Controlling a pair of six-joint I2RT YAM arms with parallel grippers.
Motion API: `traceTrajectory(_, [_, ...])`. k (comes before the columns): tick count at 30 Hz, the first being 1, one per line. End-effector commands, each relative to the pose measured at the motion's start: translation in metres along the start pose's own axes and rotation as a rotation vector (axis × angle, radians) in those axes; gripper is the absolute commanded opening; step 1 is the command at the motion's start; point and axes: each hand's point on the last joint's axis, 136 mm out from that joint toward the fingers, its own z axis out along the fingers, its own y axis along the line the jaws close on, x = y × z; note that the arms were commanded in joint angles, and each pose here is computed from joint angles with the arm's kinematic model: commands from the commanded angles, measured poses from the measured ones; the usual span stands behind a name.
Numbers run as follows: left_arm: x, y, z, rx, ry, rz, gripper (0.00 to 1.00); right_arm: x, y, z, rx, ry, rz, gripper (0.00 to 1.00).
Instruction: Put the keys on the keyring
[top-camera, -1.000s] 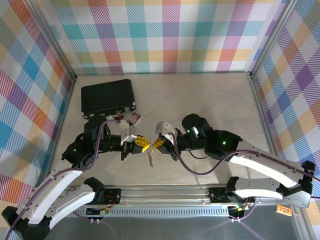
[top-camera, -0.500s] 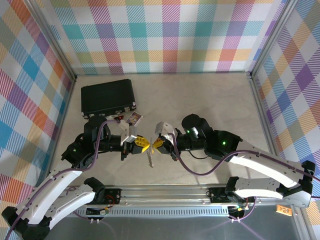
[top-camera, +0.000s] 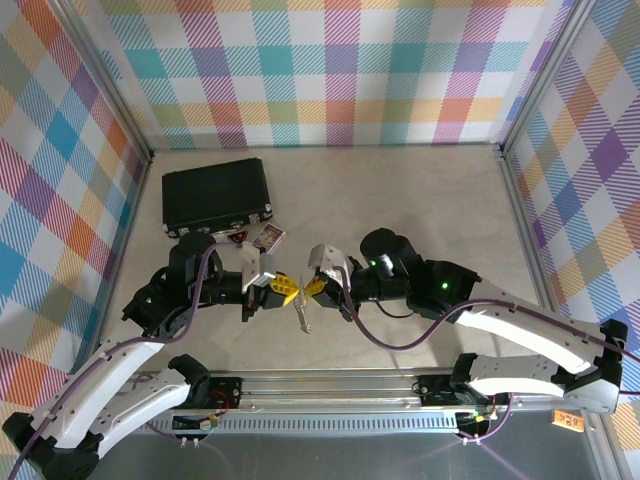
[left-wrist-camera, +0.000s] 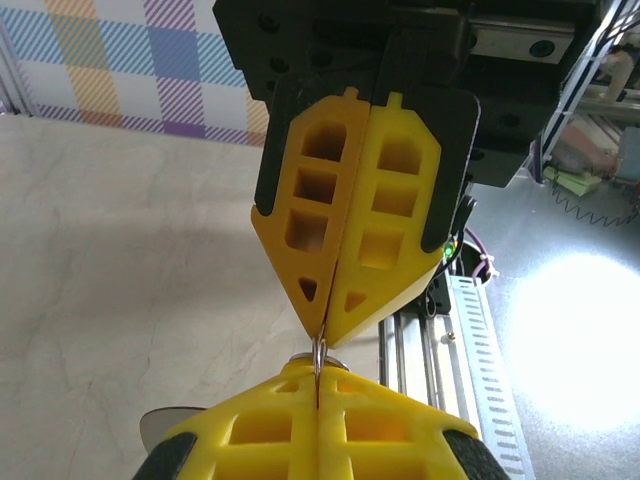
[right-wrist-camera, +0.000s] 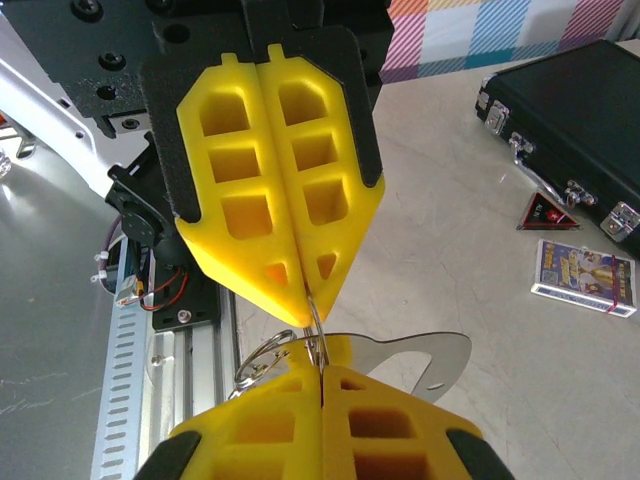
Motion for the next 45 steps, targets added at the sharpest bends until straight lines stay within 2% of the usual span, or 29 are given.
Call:
traceTrajectory(1, [-0.010,-0.005,-0.001,0.010,-0.011,0.045,0.00,-0.033,0.006,-0.006,-0.018,-0.096,-0.057,0.00])
traceTrajectory(28, [-0.012,-0.006,0.000,0.024,-0.012,0.032,0.00,-0.017,0.008,0.003,-0.011,-0.047,-0.106,0.00])
traceTrajectory(45, [-0.019,-0.010,-0.002,0.039,-0.053,0.027,0.00,-0.007,0.000,0.010,0.097,-0.035,-0.200,0.00])
